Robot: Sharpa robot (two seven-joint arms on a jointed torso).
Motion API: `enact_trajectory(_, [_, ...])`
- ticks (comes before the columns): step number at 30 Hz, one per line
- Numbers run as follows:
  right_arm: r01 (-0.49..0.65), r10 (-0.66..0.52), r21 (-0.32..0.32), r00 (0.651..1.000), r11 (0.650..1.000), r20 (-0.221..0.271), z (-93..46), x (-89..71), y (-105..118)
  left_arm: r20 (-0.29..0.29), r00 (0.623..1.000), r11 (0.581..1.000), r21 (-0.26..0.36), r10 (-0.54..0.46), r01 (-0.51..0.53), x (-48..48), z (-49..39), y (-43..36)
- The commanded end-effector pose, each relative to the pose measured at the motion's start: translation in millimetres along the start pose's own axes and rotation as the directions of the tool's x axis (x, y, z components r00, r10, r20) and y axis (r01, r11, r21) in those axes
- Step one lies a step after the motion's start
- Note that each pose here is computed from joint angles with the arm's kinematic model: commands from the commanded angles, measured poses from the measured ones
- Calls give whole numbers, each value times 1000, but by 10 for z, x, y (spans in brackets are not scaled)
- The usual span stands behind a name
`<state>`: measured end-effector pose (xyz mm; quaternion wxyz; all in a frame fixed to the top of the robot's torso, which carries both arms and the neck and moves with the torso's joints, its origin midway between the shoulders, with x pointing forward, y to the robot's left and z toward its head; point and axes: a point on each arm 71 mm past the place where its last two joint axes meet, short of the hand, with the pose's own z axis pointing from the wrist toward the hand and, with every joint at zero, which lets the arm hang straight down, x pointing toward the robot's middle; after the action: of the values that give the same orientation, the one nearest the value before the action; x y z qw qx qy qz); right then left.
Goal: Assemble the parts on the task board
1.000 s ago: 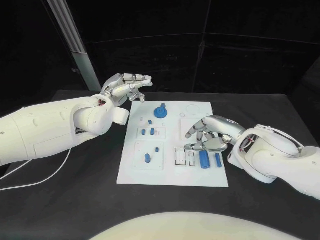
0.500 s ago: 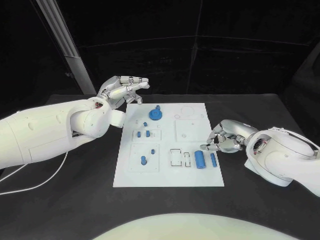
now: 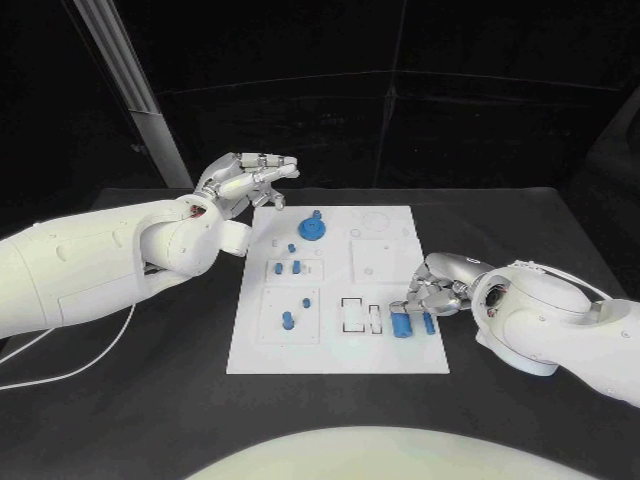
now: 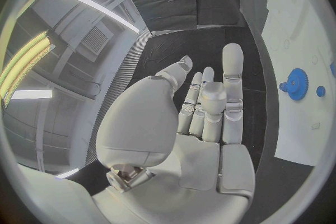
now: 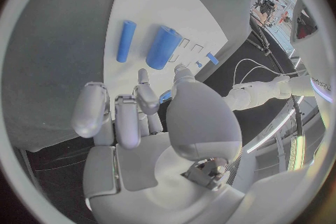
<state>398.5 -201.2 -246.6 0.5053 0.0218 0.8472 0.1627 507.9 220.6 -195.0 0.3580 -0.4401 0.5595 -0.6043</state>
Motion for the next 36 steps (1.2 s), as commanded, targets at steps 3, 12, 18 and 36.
enact_trajectory(3, [54, -52, 31, 998, 998, -44, 17, 45, 17, -10, 1000, 1000, 1, -6, 6, 9, 1, -11])
enact_trajectory(12, [96, -92, 33, 990, 995, -106, 32, 114, 62, -10, 1000, 1000, 0, -6, 6, 4, 0, -10])
enact_trajectory(18, [126, -121, 40, 987, 991, -109, 45, 130, 67, -10, 1000, 1000, -1, -6, 6, -1, -4, -11])
enact_trajectory(36, [157, -155, 26, 985, 987, -81, 39, 183, 135, -10, 1000, 1000, -6, -7, 7, -16, -20, -13])
